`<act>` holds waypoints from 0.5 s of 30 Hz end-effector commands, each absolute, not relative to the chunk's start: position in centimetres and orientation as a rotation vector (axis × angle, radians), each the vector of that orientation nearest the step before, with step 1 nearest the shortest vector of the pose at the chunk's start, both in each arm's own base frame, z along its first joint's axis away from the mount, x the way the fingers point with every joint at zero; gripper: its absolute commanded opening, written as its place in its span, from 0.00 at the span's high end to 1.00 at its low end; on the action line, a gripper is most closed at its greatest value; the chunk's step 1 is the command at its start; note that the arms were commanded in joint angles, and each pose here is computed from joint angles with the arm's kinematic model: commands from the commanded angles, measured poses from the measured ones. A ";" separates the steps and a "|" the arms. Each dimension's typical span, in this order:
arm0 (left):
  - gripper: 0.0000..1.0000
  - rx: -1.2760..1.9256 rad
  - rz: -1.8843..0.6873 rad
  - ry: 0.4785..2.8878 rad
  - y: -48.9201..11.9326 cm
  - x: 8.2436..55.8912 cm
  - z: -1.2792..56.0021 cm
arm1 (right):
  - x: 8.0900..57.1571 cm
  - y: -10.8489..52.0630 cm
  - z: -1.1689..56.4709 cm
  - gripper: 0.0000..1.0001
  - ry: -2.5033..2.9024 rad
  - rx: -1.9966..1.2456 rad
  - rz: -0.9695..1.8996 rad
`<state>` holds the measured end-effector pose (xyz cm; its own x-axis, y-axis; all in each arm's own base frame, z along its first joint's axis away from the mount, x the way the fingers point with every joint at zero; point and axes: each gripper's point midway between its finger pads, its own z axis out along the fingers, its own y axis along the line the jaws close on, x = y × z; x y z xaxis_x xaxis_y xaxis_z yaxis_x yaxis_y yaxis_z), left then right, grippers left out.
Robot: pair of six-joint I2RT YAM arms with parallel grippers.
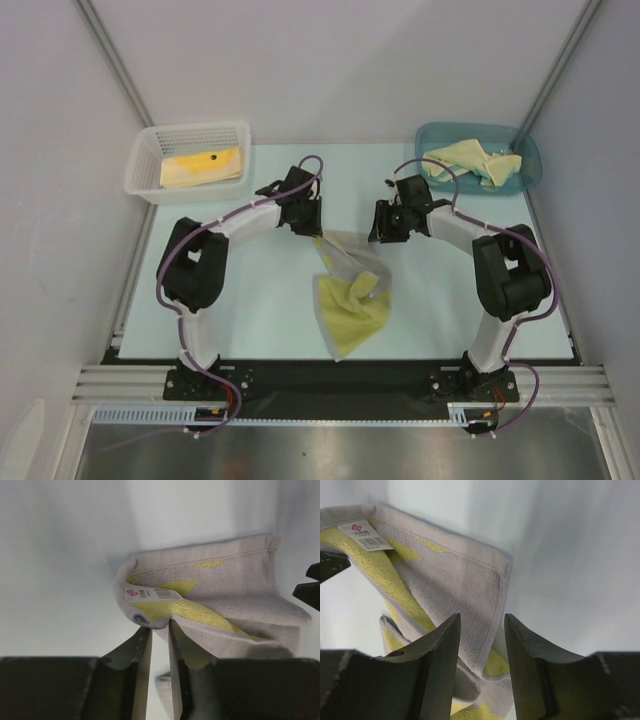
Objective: Fold and stack the towels
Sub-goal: Flatten out the crumpled towel
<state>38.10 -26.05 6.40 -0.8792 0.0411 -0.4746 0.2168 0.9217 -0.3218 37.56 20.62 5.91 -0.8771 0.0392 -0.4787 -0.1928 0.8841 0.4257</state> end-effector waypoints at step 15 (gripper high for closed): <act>1.00 0.384 -0.344 2.496 -22.8 43.5 8.6 | 43.2 22.2 3.8 0.53 2.507 -0.180 0.638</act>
<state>42.37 -22.96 8.38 -0.8105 0.1494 -0.5664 0.3120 0.9284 -0.2016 41.99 22.10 3.74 -0.8602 0.0234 -0.5095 -0.2287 0.8752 0.4263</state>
